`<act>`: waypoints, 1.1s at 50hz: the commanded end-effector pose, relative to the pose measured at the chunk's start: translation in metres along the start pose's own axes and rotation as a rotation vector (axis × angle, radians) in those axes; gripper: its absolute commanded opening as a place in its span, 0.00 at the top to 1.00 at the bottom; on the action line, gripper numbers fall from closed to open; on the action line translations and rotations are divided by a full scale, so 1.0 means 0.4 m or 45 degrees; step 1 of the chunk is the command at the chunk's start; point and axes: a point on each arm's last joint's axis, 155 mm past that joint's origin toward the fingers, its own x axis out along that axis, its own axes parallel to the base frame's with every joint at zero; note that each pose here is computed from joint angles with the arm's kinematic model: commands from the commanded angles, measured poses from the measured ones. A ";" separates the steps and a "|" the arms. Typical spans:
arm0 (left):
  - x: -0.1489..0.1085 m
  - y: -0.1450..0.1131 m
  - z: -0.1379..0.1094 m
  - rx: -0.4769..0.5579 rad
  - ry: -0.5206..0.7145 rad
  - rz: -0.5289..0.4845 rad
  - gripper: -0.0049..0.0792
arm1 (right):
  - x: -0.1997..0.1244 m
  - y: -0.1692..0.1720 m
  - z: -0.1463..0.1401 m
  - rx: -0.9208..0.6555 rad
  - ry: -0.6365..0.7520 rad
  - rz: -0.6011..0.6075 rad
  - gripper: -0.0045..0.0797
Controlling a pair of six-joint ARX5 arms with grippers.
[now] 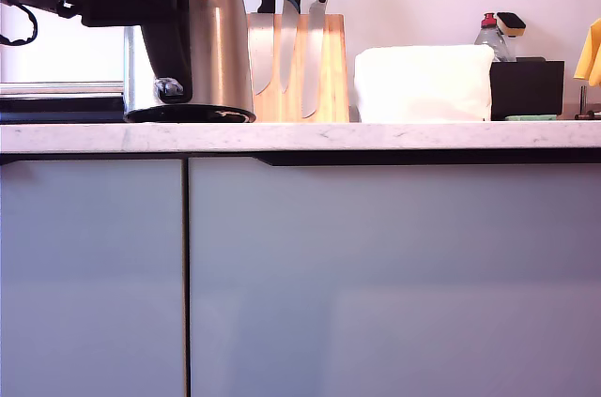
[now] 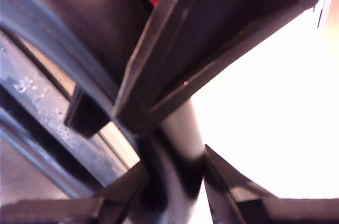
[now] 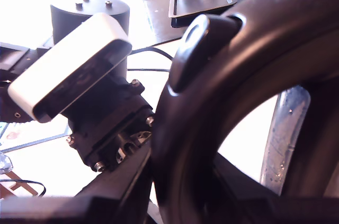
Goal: Pick up the kettle and place it to the side
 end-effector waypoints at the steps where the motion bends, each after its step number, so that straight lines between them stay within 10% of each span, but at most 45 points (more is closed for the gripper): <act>1: -0.018 0.029 0.076 0.123 -0.038 0.074 0.97 | -0.064 0.136 0.177 -0.203 -0.160 0.066 0.96; 55: -0.011 0.058 0.180 0.376 0.082 0.177 0.97 | -0.138 0.166 0.241 -0.330 -0.192 -0.033 0.96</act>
